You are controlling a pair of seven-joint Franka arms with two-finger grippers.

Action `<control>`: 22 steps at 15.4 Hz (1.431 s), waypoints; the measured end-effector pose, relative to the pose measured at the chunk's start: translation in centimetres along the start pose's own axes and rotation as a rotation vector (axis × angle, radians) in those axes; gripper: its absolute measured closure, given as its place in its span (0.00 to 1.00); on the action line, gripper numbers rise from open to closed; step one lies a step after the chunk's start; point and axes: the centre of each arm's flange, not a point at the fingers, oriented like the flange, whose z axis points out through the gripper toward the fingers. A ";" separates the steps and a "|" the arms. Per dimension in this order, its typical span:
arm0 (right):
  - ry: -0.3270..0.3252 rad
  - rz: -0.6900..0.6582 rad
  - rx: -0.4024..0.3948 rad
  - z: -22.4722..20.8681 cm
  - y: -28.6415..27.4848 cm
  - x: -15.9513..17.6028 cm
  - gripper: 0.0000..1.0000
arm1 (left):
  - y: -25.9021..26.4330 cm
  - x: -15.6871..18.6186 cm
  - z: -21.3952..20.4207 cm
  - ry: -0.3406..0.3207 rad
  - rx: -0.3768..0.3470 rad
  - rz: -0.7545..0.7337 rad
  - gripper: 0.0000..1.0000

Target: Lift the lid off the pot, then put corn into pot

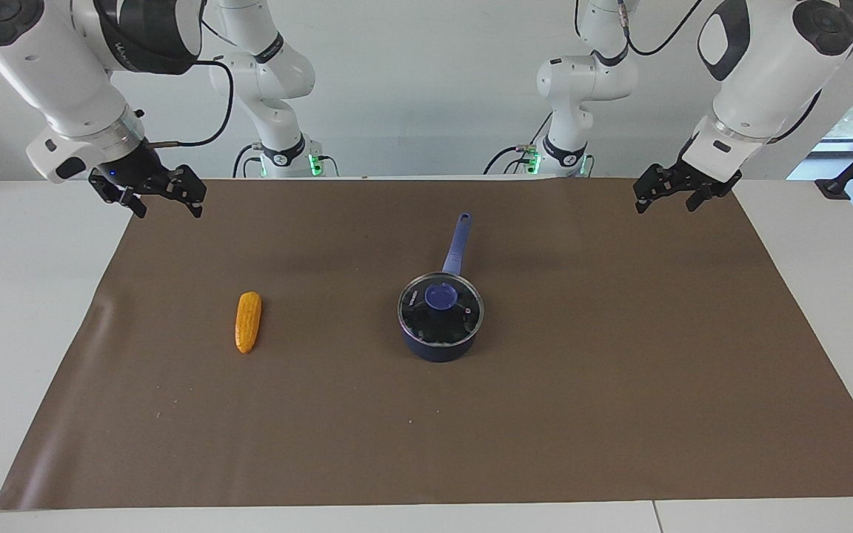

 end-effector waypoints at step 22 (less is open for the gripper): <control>0.088 -0.012 0.002 1.6 -0.7 1.5 0.00 | 30.6 3.3 9.5 0.058 -0.067 -0.076 0.00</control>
